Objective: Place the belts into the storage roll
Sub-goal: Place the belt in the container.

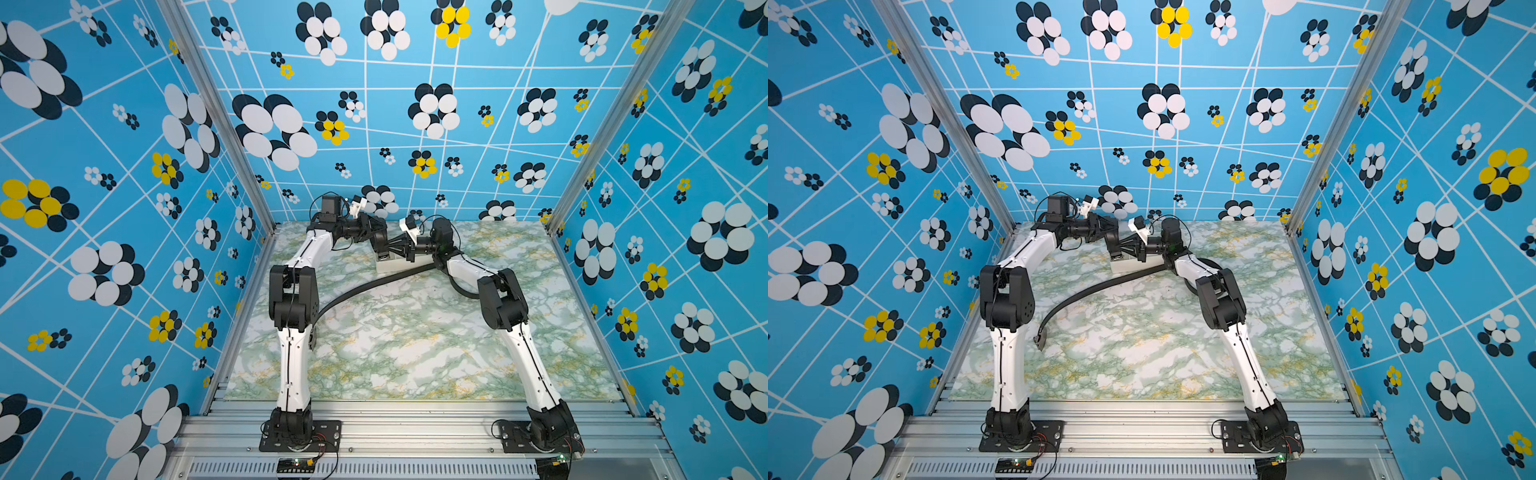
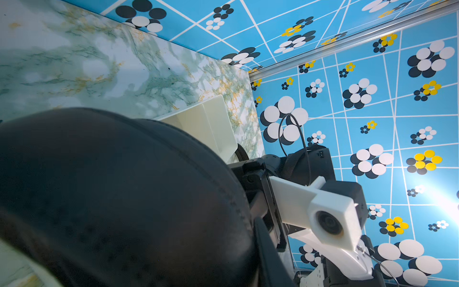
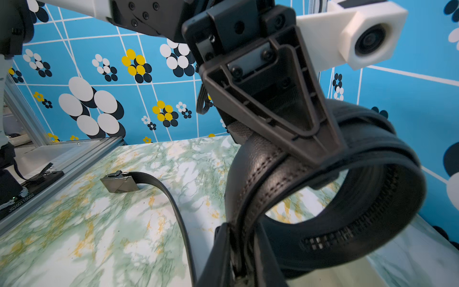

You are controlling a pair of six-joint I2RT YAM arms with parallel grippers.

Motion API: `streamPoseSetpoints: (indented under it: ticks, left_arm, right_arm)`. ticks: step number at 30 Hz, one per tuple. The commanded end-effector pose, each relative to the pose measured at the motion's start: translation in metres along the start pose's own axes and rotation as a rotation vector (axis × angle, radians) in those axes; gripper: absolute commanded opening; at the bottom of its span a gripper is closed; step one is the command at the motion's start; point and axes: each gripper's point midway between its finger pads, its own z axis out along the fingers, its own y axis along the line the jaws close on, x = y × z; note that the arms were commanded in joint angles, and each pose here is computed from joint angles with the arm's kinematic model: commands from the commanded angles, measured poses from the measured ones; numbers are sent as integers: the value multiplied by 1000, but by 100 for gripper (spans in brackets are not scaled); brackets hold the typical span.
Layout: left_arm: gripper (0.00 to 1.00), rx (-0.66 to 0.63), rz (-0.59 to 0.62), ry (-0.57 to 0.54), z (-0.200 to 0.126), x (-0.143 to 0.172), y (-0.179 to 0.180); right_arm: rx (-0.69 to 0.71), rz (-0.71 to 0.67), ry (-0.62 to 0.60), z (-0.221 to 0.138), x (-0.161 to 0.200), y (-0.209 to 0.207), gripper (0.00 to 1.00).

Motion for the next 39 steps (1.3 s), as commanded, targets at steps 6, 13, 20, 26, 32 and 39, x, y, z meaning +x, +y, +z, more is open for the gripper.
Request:
streamPoseSetpoints:
  ticks: [6,13,20,26,32,39]
  left_arm:
    - [8,55,16,16,3,-3,-6]
    - [9,97,13,25,12,-2,-10]
    - [10,120,19,36,23,-1,-18]
    - [9,126,25,53,31,5,-26]
    - [9,153,-10,55,35,12,-11]
    - [8,217,-33,70,39,17,-10]
  right_arm:
    - [-19,-47,29,4,1,1,0]
    - [7,-74,69,0,8,4,0]
    - [42,-105,84,-7,3,5,0]
    - [48,-109,90,-10,1,9,0]
    - [48,-90,109,-13,12,12,0]
    - [44,-83,123,-13,16,14,0]
